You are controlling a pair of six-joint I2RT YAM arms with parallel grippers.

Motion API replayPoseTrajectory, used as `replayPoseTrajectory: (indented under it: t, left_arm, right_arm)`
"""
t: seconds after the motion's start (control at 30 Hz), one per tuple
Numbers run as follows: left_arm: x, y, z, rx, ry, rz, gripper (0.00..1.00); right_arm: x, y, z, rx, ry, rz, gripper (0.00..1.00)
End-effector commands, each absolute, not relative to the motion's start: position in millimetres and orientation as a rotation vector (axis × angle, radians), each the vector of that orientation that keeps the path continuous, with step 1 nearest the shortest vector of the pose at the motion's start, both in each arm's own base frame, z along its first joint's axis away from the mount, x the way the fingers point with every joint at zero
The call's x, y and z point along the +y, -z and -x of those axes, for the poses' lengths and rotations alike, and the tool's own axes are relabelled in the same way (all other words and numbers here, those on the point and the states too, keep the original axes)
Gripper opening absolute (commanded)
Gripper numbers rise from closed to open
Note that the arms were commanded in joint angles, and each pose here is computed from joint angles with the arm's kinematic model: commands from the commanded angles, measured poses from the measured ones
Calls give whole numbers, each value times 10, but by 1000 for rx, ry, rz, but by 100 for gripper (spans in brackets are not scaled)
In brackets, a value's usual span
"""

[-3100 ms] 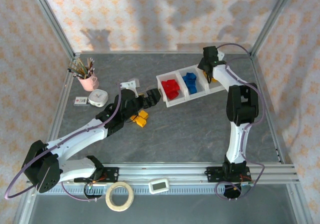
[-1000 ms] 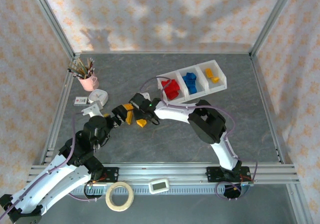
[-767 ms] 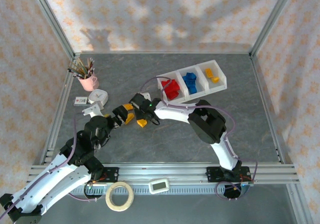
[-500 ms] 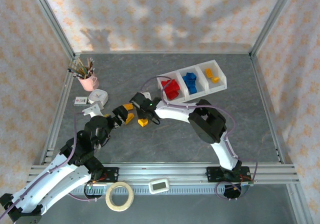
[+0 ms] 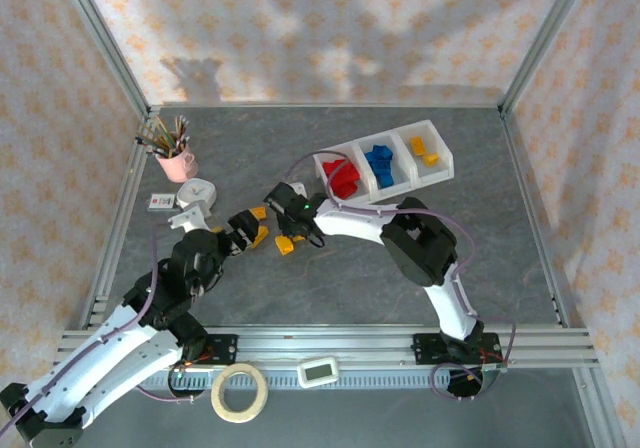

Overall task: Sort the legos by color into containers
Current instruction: Pick up the lego from the center of the table, then place the lego in the container.

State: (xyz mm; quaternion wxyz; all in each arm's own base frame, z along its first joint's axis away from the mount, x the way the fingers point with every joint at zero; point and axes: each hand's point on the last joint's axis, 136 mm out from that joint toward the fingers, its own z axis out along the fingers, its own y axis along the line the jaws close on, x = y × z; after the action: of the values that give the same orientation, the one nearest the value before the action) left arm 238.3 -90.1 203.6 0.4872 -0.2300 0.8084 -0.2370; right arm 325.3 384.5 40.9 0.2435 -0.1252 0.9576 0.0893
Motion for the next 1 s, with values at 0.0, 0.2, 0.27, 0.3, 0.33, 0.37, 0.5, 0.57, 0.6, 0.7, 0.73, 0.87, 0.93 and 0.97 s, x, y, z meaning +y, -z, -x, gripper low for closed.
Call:
replayPoseTrajectory:
  t: [0.0, 0.2, 0.27, 0.3, 0.33, 0.37, 0.5, 0.57, 0.6, 0.7, 0.73, 0.87, 0.93, 0.97]
  left_arm:
    - [-993, -2167, -2442, 1943, 625, 533, 99]
    - [-1212, -2227, -2557, 1946, 696, 477, 99]
    - [-1295, -2258, -2606, 1945, 721, 458, 99]
    - [-1349, -2264, -2636, 1947, 736, 446, 99]
    - [-1395, -2270, -2662, 1949, 750, 435, 99]
    - [-1449, -2266, -2692, 1955, 762, 423, 99]
    - [-1655, -2292, -2806, 1961, 818, 381, 99]
    - [-1749, -2305, -2857, 1960, 842, 364, 99]
    - [-1796, -2309, -2884, 1960, 849, 355, 99]
    - [-1914, -2314, -2959, 1964, 862, 330, 99]
    - [-1957, -2312, -2975, 1966, 869, 321, 99]
    - [-2110, -2320, -3046, 1966, 904, 295, 99]
    - [-2159, -2326, -3075, 1967, 908, 285, 99]
    - [-2180, -2318, -3086, 1969, 908, 281, 99]
  right_arm:
    - [3699, -822, -3378, 2548, -266, 290, 28]
    - [3286, -1286, -3556, 2467, -260, 178, 28]
    - [3116, -1440, -3613, 2436, -254, 133, 28]
    - [3018, -1518, -3648, 2421, -251, 109, 28]
    - [2928, -1575, -3684, 2412, -251, 85, 28]
    - [2799, -1643, -3731, 2401, -243, 55, 28]
    - [2308, -1838, -3912, 2356, -203, -61, 28]
    - [2054, -1895, -4002, 2338, -178, -116, 28]
    - [1915, -1914, -4048, 2333, -163, -149, 27]
    - [1525, -1921, -4186, 2311, -128, -245, 28]
    - [1426, -1909, -4230, 2309, -131, -271, 28]
    - [1096, -1756, -4448, 2318, -92, -344, 28]
    - [972, -1674, -4559, 2331, -61, -369, 28]
    - [917, -1630, -4624, 2331, -50, -380, 28]
